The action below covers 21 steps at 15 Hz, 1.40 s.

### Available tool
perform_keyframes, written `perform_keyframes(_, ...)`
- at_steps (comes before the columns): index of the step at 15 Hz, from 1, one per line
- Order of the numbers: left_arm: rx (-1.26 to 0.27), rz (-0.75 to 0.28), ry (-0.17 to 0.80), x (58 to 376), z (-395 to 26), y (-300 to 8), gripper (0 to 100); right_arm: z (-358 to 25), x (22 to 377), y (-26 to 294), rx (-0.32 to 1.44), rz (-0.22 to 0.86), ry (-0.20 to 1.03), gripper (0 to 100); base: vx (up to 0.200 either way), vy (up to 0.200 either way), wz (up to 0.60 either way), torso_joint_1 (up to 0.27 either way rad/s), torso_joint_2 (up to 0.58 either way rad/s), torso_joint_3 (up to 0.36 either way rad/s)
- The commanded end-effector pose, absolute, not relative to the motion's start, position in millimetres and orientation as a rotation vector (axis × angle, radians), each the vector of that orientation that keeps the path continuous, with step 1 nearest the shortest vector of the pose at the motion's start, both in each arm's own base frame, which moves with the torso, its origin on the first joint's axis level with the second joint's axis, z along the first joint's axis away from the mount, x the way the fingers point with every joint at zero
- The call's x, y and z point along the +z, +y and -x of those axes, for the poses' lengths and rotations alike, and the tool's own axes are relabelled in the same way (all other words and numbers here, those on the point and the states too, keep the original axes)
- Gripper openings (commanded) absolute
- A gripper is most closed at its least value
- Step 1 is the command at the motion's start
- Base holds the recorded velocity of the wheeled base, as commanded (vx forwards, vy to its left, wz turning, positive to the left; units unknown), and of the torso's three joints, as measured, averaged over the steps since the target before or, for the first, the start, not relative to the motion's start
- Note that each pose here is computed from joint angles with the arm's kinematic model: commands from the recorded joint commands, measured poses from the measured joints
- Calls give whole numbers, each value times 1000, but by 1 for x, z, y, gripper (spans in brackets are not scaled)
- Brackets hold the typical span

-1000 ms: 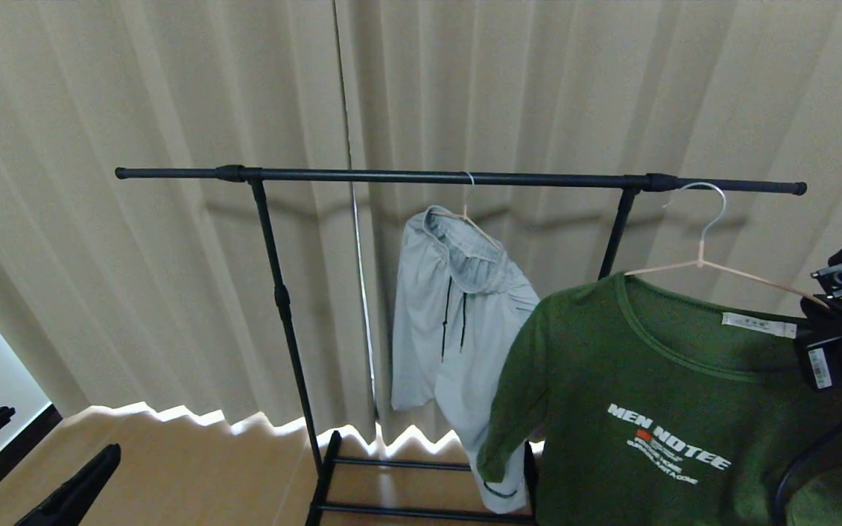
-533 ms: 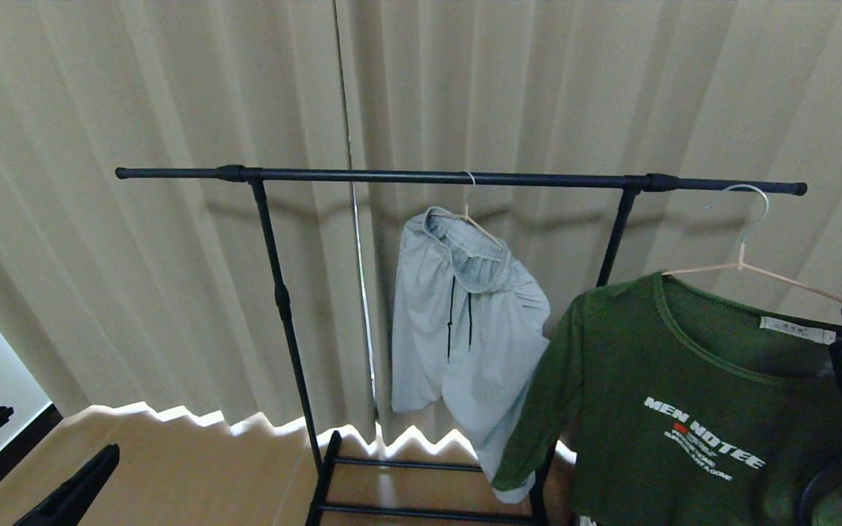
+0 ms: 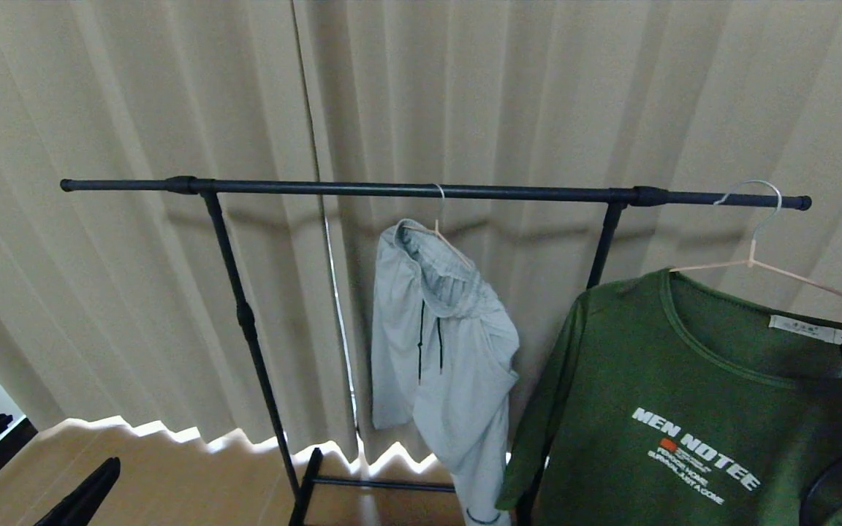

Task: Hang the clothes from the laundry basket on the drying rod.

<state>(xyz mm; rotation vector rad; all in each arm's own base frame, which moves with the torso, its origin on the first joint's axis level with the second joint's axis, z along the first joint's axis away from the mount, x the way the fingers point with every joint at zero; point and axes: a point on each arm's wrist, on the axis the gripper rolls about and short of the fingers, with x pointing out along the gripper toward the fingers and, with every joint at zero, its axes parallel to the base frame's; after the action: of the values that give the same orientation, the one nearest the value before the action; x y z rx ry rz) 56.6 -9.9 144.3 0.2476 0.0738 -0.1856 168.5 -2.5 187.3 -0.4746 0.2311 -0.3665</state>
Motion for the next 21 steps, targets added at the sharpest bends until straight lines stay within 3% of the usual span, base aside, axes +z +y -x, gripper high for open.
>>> perform_keyframes(1,-185,-248,58,145,-54,-10,100,-168,186,-2,-360,477,235,0,0,0,0,0,0,0)
perform_keyframes(10,-181,-244,82,144,-55,-9,100,-176,178,25,-202,499,238,0,0,0,0,0,0,0)
perform_keyframes(17,-180,-238,87,143,-54,-9,100,-208,177,48,-125,489,248,0,200,0,0,1,-2,4)
perform_keyframes(21,-183,-241,84,143,-54,-9,100,-226,178,60,-96,494,249,0,0,0,0,0,0,0)
